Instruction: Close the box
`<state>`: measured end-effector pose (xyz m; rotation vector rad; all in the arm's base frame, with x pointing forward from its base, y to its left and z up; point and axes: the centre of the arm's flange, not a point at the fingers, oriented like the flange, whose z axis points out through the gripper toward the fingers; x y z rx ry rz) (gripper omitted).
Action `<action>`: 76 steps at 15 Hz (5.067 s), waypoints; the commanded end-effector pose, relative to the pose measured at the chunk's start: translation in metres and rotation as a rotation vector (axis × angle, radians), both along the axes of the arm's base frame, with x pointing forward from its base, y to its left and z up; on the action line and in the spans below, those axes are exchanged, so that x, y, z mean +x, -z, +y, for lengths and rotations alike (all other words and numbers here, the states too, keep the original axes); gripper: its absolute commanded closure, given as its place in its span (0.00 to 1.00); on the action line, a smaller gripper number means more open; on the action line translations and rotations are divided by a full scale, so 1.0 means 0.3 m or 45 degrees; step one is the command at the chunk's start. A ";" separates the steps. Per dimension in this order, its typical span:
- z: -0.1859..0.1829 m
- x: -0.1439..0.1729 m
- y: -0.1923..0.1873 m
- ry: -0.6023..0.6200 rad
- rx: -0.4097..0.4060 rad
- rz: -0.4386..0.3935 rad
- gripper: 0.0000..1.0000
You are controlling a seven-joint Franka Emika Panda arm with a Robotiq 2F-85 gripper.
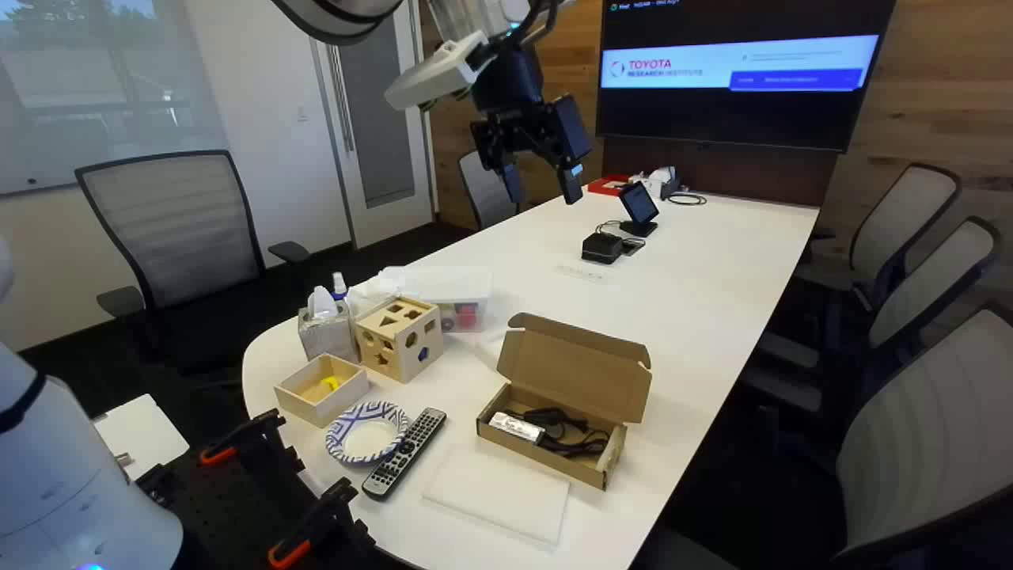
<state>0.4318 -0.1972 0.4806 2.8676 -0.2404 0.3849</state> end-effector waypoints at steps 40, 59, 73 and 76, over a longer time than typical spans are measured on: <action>-0.080 1.015 1.148 -0.590 0.576 0.345 0.00; -0.017 0.844 1.195 -0.400 0.684 0.622 0.00; 0.016 0.731 1.315 -0.110 0.567 0.814 0.00; 0.028 0.735 1.356 -0.034 0.468 0.807 0.00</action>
